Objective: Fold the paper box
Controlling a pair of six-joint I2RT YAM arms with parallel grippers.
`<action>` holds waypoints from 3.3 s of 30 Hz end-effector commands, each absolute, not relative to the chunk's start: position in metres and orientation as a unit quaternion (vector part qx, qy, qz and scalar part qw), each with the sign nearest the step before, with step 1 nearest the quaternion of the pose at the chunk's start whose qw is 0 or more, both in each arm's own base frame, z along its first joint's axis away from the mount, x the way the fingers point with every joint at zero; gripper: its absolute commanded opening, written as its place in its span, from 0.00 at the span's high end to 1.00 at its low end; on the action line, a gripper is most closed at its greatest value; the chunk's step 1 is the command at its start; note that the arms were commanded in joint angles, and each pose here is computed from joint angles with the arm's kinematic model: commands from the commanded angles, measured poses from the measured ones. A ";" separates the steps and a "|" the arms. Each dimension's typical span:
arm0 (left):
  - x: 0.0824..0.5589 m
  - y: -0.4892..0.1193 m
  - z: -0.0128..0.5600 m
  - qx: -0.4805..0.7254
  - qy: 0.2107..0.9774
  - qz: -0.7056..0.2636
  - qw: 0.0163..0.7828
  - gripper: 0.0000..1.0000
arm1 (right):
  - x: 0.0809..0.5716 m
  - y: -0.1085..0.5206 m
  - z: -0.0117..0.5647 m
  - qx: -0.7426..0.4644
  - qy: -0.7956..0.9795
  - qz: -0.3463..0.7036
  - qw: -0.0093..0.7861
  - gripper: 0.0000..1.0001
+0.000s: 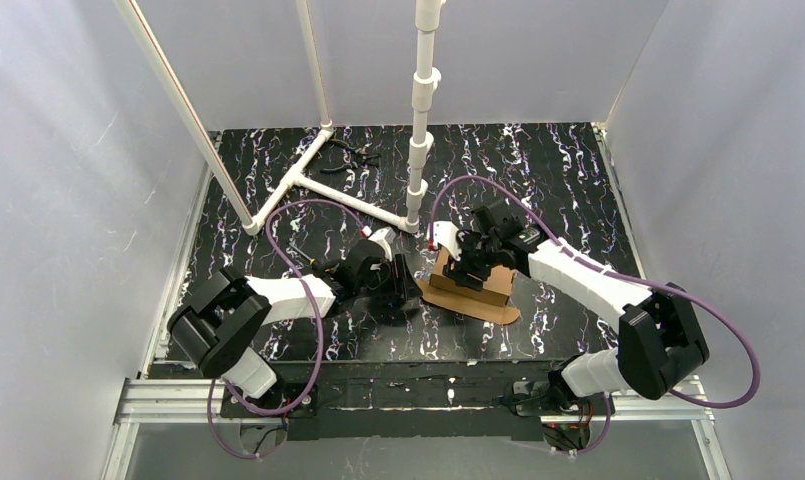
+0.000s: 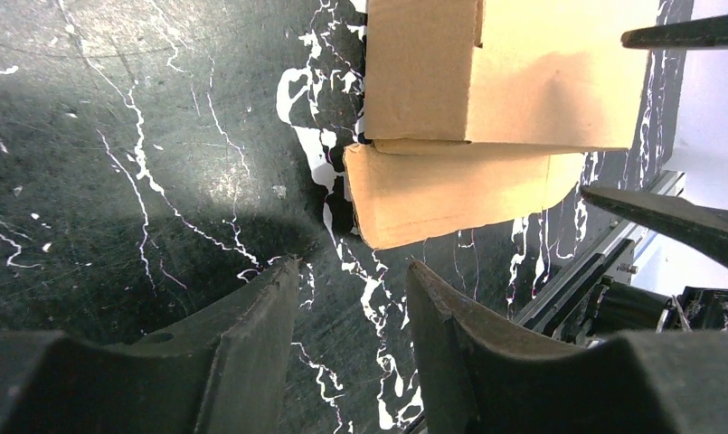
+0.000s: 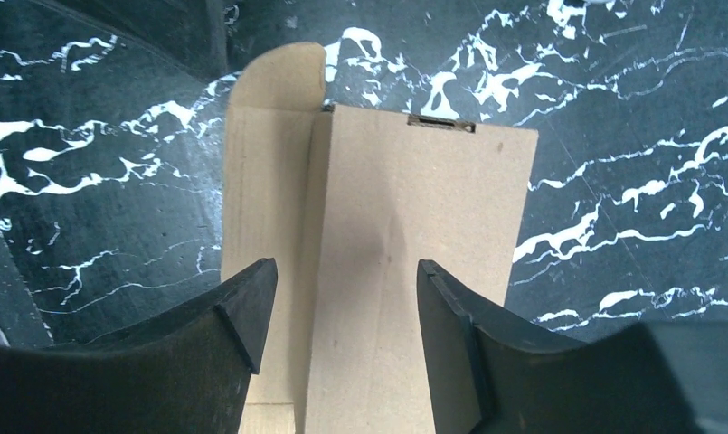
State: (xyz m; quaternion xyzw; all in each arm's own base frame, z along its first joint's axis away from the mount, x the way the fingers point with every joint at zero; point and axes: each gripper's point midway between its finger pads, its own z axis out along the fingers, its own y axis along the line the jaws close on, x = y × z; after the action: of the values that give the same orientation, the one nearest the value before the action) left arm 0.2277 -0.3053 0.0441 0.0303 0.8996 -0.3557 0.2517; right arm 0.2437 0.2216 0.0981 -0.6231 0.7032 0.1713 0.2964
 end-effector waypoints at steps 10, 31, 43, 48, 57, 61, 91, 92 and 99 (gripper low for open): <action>0.224 -0.323 0.031 0.007 0.905 -0.360 0.228 0.71 | 0.250 0.208 0.080 -0.612 0.718 0.136 0.302 0.41; 0.231 -0.332 0.040 0.015 0.899 -0.368 0.239 0.85 | 0.239 0.207 0.061 -0.615 0.725 0.149 0.272 0.50; 0.226 -0.317 0.063 -0.013 0.876 -0.392 0.280 0.69 | 0.238 0.207 0.059 -0.613 0.728 0.151 0.267 0.50; 0.231 -0.320 0.037 -0.038 0.889 -0.377 0.256 0.73 | 0.237 0.207 0.058 -0.613 0.729 0.152 0.264 0.50; 0.236 -0.332 0.031 -0.040 0.890 -0.383 0.245 0.82 | 0.237 0.207 0.057 -0.613 0.730 0.153 0.262 0.50; 0.238 -0.336 0.031 -0.042 0.888 -0.389 0.243 0.82 | 0.236 0.207 0.057 -0.614 0.729 0.153 0.262 0.50; 0.240 -0.325 0.048 -0.006 0.875 -0.384 0.295 0.71 | 0.235 0.207 0.053 -0.615 0.731 0.155 0.251 0.49; 0.240 -0.325 0.047 -0.010 0.876 -0.383 0.293 0.71 | 0.235 0.207 0.053 -0.615 0.731 0.155 0.251 0.49; 0.243 -0.321 0.033 -0.029 0.886 -0.365 0.285 0.72 | 0.234 0.207 0.053 -0.615 0.731 0.156 0.251 0.49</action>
State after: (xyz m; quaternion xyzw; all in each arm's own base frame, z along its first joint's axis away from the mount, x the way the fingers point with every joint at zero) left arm 0.2350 -0.3216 0.0317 -0.0203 0.8864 -0.3749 0.2707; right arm 0.2488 0.2098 0.0684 -0.6158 0.7192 0.1391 0.2903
